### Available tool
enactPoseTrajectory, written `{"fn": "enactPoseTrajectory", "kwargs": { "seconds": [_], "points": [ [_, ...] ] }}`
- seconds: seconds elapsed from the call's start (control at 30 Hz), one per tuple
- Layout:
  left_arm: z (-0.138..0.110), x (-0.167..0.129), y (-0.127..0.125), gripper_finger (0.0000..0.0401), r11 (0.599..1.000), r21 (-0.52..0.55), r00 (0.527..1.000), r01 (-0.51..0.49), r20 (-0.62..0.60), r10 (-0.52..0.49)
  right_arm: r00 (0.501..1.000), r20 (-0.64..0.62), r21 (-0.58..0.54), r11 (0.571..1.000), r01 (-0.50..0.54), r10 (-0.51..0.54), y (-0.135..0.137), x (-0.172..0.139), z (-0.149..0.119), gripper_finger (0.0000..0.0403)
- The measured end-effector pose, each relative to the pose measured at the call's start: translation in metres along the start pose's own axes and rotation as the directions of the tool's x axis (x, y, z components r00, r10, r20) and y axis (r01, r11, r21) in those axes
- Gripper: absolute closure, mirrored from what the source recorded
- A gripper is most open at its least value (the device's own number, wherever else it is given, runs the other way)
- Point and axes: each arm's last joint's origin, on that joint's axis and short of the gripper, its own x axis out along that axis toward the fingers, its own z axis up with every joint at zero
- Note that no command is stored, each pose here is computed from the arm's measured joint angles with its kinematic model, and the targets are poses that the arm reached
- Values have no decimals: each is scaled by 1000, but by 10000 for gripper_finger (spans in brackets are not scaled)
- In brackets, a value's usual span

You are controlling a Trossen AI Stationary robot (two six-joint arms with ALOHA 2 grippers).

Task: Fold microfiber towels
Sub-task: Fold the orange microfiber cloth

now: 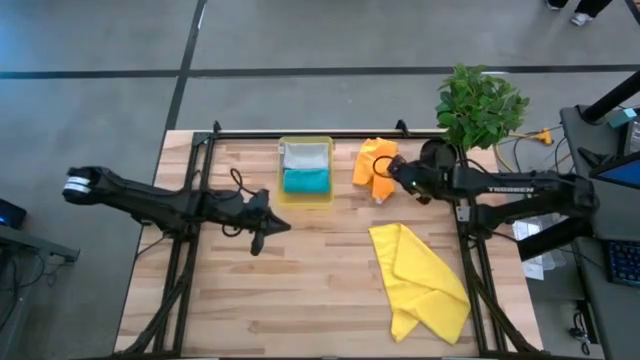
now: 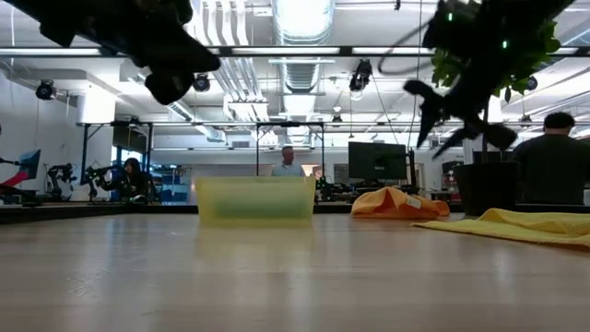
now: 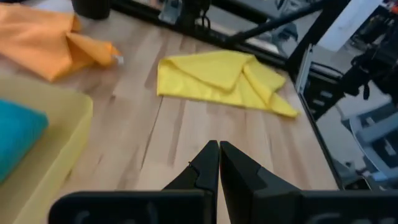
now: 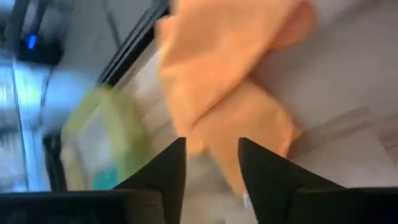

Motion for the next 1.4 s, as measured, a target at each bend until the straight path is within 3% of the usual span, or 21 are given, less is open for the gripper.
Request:
{"fn": "enactPoseTrajectory", "kwargs": {
  "seconds": [0.07,0.27,0.5,0.8,1.1,1.3,1.4],
  "points": [
    [1,6,0,401,1000,-8,1000,-5,30,5,1000,21,112,994,2,-4,-9,11,7,246],
    [4,20,-1,401,1000,-15,998,10,67,-9,979,113,320,927,-196,168,-21,41,27,202],
    [7,25,0,401,999,-39,998,3,70,0,995,102,476,878,-51,3,-42,58,26,189],
    [8,25,3,401,997,-71,996,-30,84,36,981,168,533,846,-4,-102,-52,80,27,195],
    [9,25,4,401,996,-82,995,-35,87,42,981,194,580,807,-109,-6,-44,100,32,195],
    [9,25,6,401,994,-102,995,-39,86,48,979,204,616,781,-102,-33,-48,105,36,195],
    [9,25,7,401,994,-102,995,-43,87,52,975,218,607,788,-105,-38,-48,106,38,197]
  ]
}}
